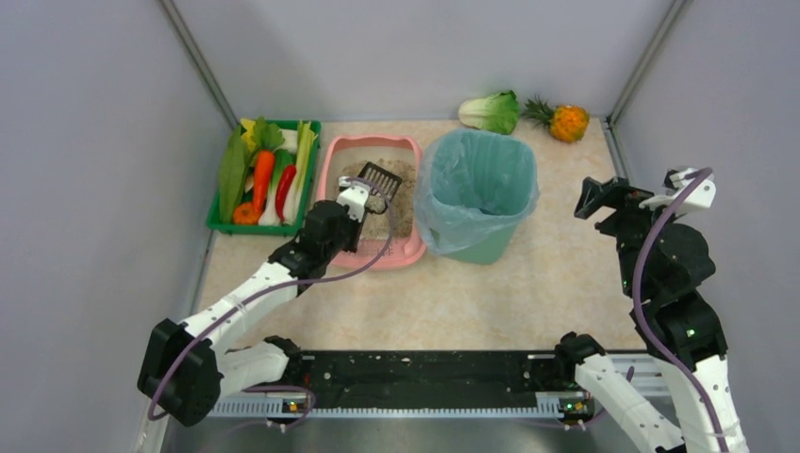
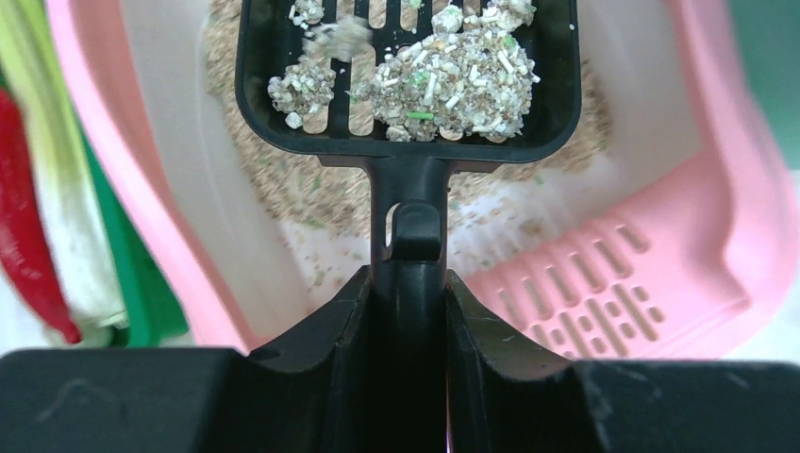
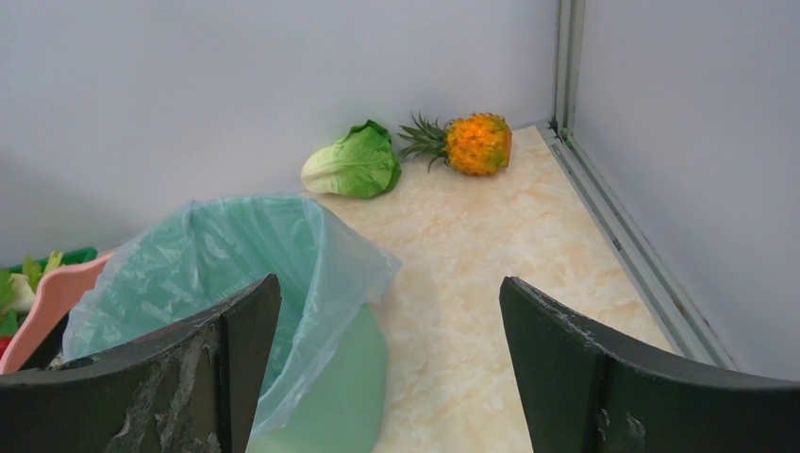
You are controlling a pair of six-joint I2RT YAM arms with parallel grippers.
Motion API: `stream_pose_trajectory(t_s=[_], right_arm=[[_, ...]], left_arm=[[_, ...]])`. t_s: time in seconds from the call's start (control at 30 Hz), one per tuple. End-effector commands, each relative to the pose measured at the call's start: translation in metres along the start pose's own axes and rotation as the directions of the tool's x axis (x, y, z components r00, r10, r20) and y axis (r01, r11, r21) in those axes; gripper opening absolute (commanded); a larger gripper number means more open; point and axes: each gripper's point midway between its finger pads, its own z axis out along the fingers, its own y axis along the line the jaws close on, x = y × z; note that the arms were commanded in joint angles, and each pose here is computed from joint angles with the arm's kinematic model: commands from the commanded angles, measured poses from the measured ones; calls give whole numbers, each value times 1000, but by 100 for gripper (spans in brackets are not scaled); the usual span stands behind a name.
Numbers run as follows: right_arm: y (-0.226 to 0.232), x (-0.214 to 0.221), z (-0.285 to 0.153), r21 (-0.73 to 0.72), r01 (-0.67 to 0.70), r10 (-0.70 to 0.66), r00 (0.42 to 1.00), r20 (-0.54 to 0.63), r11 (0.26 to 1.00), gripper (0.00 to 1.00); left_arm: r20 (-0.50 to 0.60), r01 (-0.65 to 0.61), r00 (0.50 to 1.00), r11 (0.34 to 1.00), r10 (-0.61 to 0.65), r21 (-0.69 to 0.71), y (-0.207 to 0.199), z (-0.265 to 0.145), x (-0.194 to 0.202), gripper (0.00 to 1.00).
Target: Clean the litter box
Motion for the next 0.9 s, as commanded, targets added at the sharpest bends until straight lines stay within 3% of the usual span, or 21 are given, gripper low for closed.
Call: stream_pose_trajectory(t_s=[0.0, 0.23, 0.4, 0.47, 0.57, 0.8, 0.87], right_arm=[[4, -1, 5, -3, -16, 16, 1000, 10, 1000, 87], [3, -4, 3, -1, -12, 12, 1000, 19, 1000, 87], [0, -5, 1, 8, -5, 5, 1000, 19, 1000, 87], [-2, -5, 0, 12, -6, 5, 1000, 21, 1000, 87], [-2, -4, 1, 13, 0, 0, 1000, 17, 1000, 87], [-2, -3, 1, 13, 1, -1, 1000, 17, 1000, 87], [-2, -2, 1, 12, -2, 2, 1000, 16, 1000, 87]], left_arm=[[25, -88, 995, 984, 93, -153, 29, -10, -23, 0], [21, -63, 998, 985, 67, -158, 29, -8, -36, 0], [105, 179, 979, 982, -172, -58, 24, -8, -49, 0], [108, 258, 961, 965, -253, -34, 26, -6, -51, 0], [79, 388, 914, 915, -397, 107, 16, -4, -50, 0], [19, 453, 885, 870, -465, 192, 3, -6, -45, 0], [7, 425, 900, 880, -437, 210, 1, -5, -42, 0]])
